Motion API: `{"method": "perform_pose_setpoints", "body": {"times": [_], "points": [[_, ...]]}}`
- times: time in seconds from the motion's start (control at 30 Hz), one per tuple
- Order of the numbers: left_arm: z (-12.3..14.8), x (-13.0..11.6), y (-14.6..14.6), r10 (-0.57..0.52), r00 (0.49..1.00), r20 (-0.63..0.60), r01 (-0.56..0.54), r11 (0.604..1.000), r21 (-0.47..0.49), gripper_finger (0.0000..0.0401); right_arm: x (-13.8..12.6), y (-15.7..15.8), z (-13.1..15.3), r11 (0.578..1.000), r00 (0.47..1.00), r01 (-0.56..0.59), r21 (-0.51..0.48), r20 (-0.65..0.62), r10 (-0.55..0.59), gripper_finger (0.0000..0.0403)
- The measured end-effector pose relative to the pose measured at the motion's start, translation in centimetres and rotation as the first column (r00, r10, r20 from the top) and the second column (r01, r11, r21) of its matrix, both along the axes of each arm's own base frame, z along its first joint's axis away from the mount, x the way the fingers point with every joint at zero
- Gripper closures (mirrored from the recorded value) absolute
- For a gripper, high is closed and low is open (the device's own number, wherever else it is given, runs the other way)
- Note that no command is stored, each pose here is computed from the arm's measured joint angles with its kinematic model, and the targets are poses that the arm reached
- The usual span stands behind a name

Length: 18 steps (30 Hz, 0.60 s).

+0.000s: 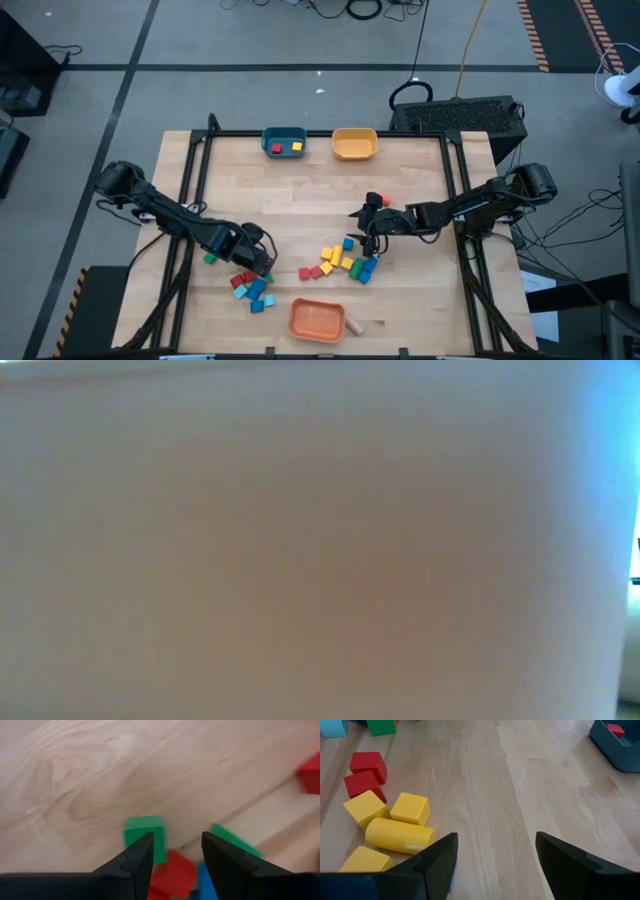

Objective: Sort blocks by size
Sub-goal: Put the green square block into the blue bin

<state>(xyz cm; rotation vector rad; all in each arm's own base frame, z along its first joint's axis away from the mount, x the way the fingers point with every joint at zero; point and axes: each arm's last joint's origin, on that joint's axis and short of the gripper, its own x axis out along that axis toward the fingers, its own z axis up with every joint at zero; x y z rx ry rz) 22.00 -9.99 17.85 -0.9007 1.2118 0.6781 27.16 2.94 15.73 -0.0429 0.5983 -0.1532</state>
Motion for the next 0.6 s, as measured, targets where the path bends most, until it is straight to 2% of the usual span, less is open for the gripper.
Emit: {"method": "perform_pose_setpoints", "body": {"times": [0.07,0.2,0.3,0.47,0.6], "points": [[0.5,0.3,-0.1,-0.010,1.000,0.020,0.010,1.000,0.012,0.0233,0.0,0.0,0.0,1.000,1.000,0.004,0.006,0.001,-0.004,0.0149],[1.4,0.2,0.0,-0.013,1.000,-0.014,0.013,0.999,0.045,0.0230,0.0,0.0,0.0,1.000,1.000,0.005,0.007,0.001,-0.005,0.0149],[1.3,-0.3,0.2,-0.005,0.997,-0.071,0.009,0.998,0.058,0.0226,0.0,0.0,0.0,1.000,1.000,0.005,0.007,0.000,-0.005,0.0149],[1.2,-0.3,0.2,-0.018,0.997,-0.072,0.022,0.998,0.058,0.0225,0.0,0.0,0.0,1.000,1.000,0.004,0.007,0.000,-0.004,0.0149],[1.2,-0.2,0.6,-0.071,0.995,-0.072,0.076,0.994,0.081,0.0225,0.0,0.0,0.0,1.000,1.000,0.004,0.007,-0.001,-0.004,0.0149]]}}
